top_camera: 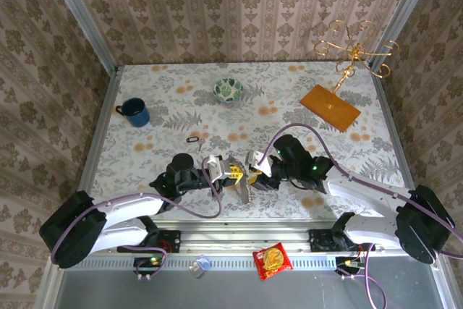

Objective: Put the keys on the keyring

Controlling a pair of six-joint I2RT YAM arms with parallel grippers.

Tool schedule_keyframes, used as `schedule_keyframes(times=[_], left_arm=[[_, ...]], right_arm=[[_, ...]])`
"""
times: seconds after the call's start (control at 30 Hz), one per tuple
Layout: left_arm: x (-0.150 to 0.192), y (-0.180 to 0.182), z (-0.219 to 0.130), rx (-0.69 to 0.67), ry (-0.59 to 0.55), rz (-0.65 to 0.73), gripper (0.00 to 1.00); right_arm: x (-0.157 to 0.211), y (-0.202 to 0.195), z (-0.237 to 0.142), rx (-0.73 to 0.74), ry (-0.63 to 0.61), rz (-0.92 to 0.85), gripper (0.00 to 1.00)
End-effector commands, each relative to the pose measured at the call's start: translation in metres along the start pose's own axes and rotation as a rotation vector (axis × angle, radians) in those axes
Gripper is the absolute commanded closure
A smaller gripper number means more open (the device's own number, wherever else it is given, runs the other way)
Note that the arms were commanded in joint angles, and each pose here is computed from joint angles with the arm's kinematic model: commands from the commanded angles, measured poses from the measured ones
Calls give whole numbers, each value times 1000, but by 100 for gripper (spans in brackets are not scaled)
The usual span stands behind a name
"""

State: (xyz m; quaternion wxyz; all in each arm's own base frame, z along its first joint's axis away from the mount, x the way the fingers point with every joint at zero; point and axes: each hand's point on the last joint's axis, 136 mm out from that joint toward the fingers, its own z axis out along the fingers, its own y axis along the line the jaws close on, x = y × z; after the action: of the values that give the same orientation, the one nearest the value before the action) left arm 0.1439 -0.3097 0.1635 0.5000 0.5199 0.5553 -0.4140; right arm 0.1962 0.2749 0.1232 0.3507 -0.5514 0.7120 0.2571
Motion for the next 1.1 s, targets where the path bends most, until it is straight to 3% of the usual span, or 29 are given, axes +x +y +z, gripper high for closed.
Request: schedule_keyframes(times=[0.0, 0.57, 1.07], left_arm=[[-14, 1, 0, -5, -67, -1, 100], [-13, 2, 0, -15, -70, -4, 100], [-10, 12, -4, -88, -35, 37, 100]], right_arm=[[-7, -3, 6, 15, -42, 0, 64], [-12, -10, 10, 68, -100, 4, 67], [-11, -12, -7, 106, -54, -23, 99]])
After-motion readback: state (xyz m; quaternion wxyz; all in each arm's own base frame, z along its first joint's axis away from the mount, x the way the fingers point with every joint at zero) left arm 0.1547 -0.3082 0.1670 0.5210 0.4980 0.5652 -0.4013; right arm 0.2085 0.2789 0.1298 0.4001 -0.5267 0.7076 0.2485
